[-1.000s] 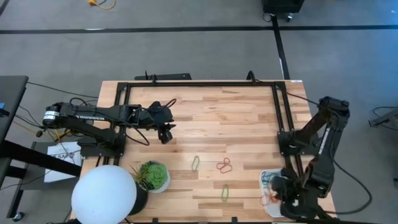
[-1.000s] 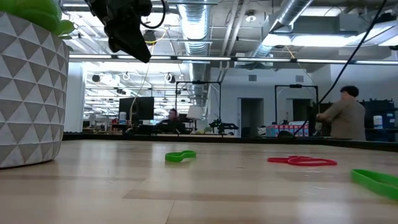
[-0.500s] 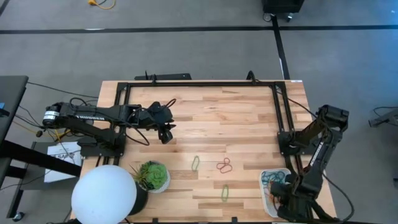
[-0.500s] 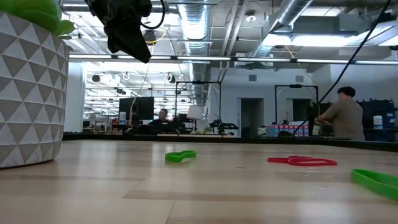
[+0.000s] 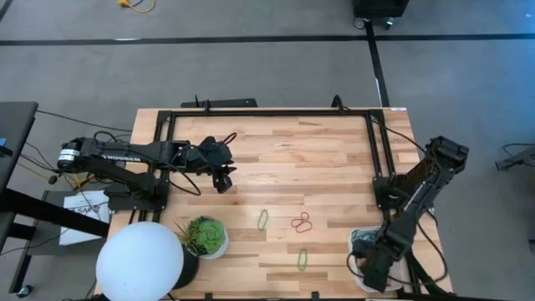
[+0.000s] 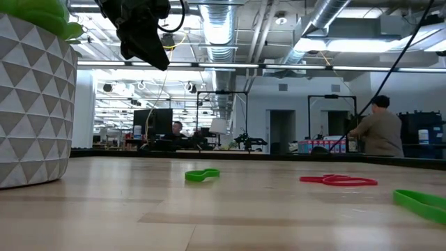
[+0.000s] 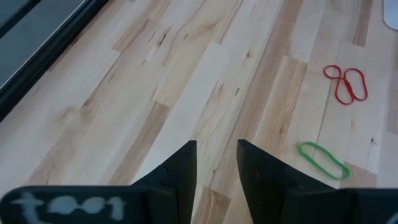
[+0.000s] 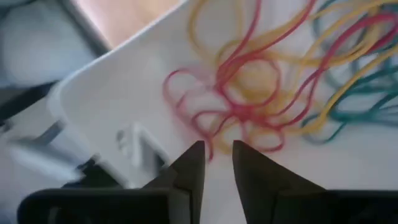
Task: Pick and place items into bin
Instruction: Put the red rubber band into the white bin
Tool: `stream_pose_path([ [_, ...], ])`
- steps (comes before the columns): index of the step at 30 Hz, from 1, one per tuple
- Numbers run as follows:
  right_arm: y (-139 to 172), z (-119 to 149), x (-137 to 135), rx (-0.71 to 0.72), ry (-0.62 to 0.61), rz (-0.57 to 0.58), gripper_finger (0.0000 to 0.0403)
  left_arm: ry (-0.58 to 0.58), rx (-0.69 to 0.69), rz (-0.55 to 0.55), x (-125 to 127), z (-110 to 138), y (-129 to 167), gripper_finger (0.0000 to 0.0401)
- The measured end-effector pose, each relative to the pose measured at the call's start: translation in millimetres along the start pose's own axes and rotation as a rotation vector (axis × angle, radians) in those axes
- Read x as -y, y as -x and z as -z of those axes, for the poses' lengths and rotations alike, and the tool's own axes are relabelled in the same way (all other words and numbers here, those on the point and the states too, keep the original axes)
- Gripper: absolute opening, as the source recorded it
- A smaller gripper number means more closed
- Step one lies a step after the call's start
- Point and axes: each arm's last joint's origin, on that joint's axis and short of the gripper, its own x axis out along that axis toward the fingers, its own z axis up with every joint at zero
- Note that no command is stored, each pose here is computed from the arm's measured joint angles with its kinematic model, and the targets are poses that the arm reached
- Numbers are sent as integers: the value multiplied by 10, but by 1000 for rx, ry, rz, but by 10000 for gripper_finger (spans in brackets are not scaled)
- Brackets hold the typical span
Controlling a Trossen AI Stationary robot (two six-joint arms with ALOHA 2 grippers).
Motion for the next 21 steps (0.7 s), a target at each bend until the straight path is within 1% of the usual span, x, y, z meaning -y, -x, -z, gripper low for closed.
stream_pose_path([
  [2, 102, -67, 7, -27, -26, -47, 76, 0, 0, -1, 0, 0, 0, 104],
  [6, 341, -181, 44, 24, -52, -142, 75, 0, 0, -1, 0, 0, 0, 104],
  [8, 454, -234, 75, 91, -39, -175, 75, 1, 2, 0, 0, -2, 0, 104],
  [10, 553, -299, 109, 198, 3, -187, 75, 9, 4, 1, 1, -4, 0, 104],
  [13, 655, -432, 167, 395, 72, -146, 75, 16, 1, 9, 3, -3, 0, 104],
  [16, 719, -601, 232, 594, 121, -41, 75, -2, 1, 9, 3, -3, 0, 104],
  [19, 756, -785, 297, 733, 98, 59, 75, -11, 1, 9, 3, -2, 0, 104],
  [21, 754, -903, 341, 763, 65, 104, 75, -11, -3, 8, 2, 1, 0, 104],
])
